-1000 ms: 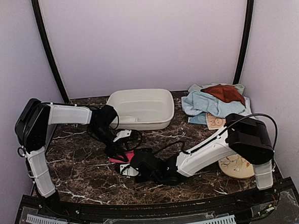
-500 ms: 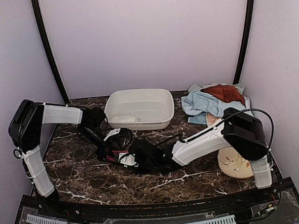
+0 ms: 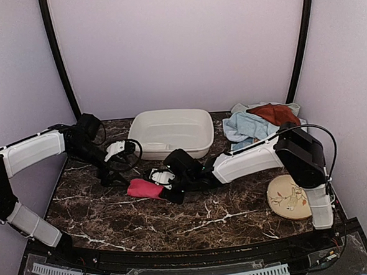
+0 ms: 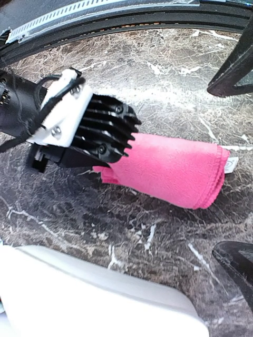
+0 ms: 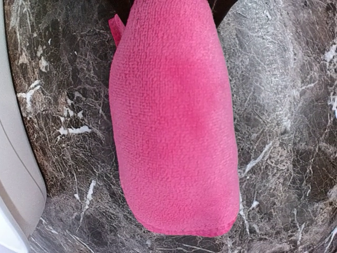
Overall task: Roll the towels
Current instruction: Roll the towel at the center of the board.
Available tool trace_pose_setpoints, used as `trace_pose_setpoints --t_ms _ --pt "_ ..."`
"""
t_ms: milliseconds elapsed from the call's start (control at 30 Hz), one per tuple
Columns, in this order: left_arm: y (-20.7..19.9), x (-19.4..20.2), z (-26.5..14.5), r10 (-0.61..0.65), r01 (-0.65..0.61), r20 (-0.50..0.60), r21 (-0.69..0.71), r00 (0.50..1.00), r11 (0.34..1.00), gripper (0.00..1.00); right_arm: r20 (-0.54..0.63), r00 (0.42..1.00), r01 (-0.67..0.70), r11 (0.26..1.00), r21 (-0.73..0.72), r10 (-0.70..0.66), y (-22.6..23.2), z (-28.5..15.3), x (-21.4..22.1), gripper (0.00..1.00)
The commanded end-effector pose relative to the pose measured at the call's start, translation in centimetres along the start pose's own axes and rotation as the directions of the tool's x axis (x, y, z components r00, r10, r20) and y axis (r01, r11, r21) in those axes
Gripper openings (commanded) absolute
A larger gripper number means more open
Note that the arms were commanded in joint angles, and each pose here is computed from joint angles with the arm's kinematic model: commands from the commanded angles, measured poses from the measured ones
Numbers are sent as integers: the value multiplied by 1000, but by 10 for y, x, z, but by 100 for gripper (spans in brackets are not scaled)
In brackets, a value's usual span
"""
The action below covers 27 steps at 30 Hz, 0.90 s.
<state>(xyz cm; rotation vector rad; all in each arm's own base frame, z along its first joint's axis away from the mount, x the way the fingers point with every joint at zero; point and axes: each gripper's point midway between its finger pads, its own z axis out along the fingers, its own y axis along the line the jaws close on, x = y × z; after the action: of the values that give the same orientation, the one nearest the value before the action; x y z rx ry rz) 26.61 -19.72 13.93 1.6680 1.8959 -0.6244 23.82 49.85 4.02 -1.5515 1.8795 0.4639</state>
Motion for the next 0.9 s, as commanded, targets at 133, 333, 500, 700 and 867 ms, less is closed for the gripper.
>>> trace_pose_setpoints --t_ms 133,333,500,700,867 --pt "-18 -4 -16 70 -70 1 4 998 998 89 -144 985 -111 990 -84 98 23 1 49 0" --pt "-24 -12 -13 81 -82 36 19 996 996 90 17 999 -50 999 19 49 3 -30 2 0" --pt "-30 -29 -10 152 -153 66 4 986 988 94 96 995 2 998 62 -8 -3 -51 -33 0" --pt "-31 -50 -19 161 -160 105 -18 981 987 94 148 988 38 996 86 -51 -2 -68 -64 0" --pt "-31 -52 -24 162 -162 88 -5 983 987 91 170 976 113 984 137 -135 0 -85 -88 0"
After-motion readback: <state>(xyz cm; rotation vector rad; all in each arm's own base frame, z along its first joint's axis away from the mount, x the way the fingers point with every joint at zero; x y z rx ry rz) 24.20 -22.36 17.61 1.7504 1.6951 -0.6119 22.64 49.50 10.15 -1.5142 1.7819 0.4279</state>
